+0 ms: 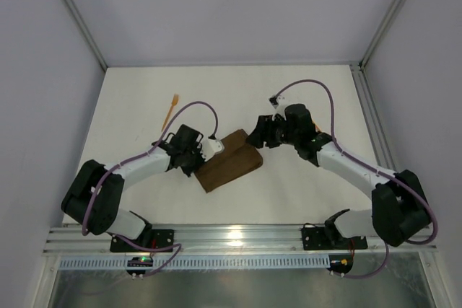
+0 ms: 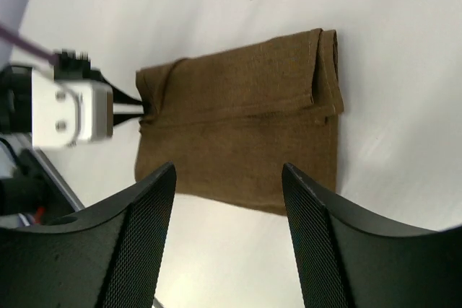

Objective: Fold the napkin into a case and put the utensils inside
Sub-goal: Smooth out the 2/3-rectangle-folded napkin at the center of the board, then pick up the 2/3-rectangle-folded napkin at the center of the board.

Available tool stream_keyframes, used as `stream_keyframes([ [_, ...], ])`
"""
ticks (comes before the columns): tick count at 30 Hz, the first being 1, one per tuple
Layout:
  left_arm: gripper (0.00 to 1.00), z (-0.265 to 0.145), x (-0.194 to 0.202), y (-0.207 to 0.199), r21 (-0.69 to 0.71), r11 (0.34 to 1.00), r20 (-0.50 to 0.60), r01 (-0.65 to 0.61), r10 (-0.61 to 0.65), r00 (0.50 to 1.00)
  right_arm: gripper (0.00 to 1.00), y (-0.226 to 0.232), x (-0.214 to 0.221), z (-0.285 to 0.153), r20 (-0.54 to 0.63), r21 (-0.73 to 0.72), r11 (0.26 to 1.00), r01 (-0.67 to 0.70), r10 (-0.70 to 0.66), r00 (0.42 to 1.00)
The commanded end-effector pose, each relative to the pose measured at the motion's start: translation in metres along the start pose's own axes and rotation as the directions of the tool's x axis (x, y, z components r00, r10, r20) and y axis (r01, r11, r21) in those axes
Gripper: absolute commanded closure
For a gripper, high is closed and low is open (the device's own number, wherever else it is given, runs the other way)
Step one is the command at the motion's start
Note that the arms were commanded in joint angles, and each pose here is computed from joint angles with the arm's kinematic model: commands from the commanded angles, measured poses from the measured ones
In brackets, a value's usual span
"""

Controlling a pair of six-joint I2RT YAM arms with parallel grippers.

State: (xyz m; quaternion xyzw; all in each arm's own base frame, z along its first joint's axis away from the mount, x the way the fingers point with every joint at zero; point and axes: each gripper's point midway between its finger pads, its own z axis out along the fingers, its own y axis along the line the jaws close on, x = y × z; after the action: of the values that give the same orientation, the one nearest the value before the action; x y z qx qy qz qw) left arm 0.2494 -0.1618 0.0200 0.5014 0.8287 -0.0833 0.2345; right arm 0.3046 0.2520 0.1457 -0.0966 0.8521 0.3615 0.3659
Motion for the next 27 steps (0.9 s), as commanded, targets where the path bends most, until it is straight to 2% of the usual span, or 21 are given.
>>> stream_keyframes([
  [1, 0.84, 0.007, 0.007, -0.004, 0.011, 1.0, -0.003, -0.006, 0.006, 1.0, 0.35, -0.003, 0.022, -0.035, -0.045, 0.008, 0.942, 0.336, -0.335, 0.941],
  [2, 0.84, 0.007, 0.006, -0.004, 0.01, 1.0, -0.001, -0.006, 0.006, 1.0, 0.35, -0.006, 0.026, -0.04, -0.015, 0.001, 0.904, 0.428, -0.428, 0.904],
  [3, 0.84, 0.007, 0.005, -0.003, 0.007, 1.0, 0.004, -0.005, 0.005, 1.0, 0.33, 0.021, -0.007, -0.052, 0.175, -0.03, 0.862, 0.506, -0.494, 0.852],
  [4, 0.84, 0.006, 0.004, -0.002, 0.004, 1.0, 0.007, -0.009, 0.009, 1.0, 0.3, 0.029, -0.008, -0.056, 0.235, -0.056, 0.812, 0.581, -0.555, 0.798],
  [5, 0.84, 0.006, 0.004, -0.001, 0.001, 1.0, 0.006, -0.009, 0.009, 1.0, 0.3, 0.038, 0.014, -0.056, 0.26, -0.131, 0.736, 0.664, -0.621, 0.74],
  [6, 0.84, 0.006, 0.003, -0.001, -0.002, 1.0, 0.007, -0.01, 0.01, 1.0, 0.29, 0.039, 0.017, -0.058, 0.297, -0.107, 0.539, 0.836, -0.785, 0.544],
  [8, 0.84, 0.005, 0.003, 0.001, -0.009, 1.0, 0.008, -0.01, 0.01, 1.0, 0.26, 0.042, 0.033, -0.058, 0.272, -0.14, 0.303, 0.943, -0.904, 0.331],
  [9, 0.84, 0.004, 0.002, 0.001, -0.012, 1.0, 0.01, -0.012, 0.012, 1.0, 0.24, 0.02, 0.059, -0.058, 0.17, -0.215, 0.146, 0.966, -0.968, 0.184],
  [11, 0.84, 0.006, 0.003, 0.001, -0.012, 1.0, 0.014, -0.016, 0.016, 1.0, 0.24, 0.001, 0.068, -0.052, 0.059, -0.284, 0.064, 0.957, -0.995, 0.084],
  [12, 0.84, 0.006, 0.001, 0.001, -0.009, 1.0, 0.021, -0.02, 0.02, 1.0, 0.24, -0.019, 0.079, -0.052, -0.022, -0.336, 0.006, 0.942, -1.0, -0.002],
  [13, 0.84, 0.006, 0.001, 0.0, -0.008, 1.0, 0.021, -0.021, 0.021, 1.0, 0.24, -0.035, 0.092, -0.044, -0.08, -0.402, -0.007, 0.916, -0.996, -0.043],
  [15, 0.84, 0.007, 0.0, 0.002, -0.01, 1.0, 0.022, -0.023, 0.023, 0.999, 0.24, -0.052, 0.099, -0.037, -0.156, -0.461, -0.076, 0.884, -0.974, -0.165],
  [16, 0.84, 0.007, -0.001, 0.002, -0.008, 1.0, 0.025, -0.023, 0.023, 0.999, 0.24, -0.057, 0.1, -0.031, -0.155, -0.483, -0.132, 0.865, -0.96, -0.233],
  [18, 0.84, 0.005, -0.002, 0.001, -0.009, 1.0, 0.029, -0.025, 0.026, 0.999, 0.24, -0.064, 0.095, -0.01, -0.163, -0.455, -0.173, 0.873, -0.948, -0.273],
  [21, 0.84, 0.005, -0.001, 0.0, -0.007, 1.0, 0.032, -0.026, 0.026, 0.999, 0.24, -0.048, 0.081, 0.006, -0.097, -0.379, -0.223, 0.898, -0.956, -0.278],
  [27, 0.84, 0.004, -0.003, 0.002, -0.014, 0.999, 0.037, -0.035, 0.035, 0.999, 0.23, -0.053, 0.093, 0.008, -0.078, -0.412, -0.268, 0.871, -0.942, -0.327],
])
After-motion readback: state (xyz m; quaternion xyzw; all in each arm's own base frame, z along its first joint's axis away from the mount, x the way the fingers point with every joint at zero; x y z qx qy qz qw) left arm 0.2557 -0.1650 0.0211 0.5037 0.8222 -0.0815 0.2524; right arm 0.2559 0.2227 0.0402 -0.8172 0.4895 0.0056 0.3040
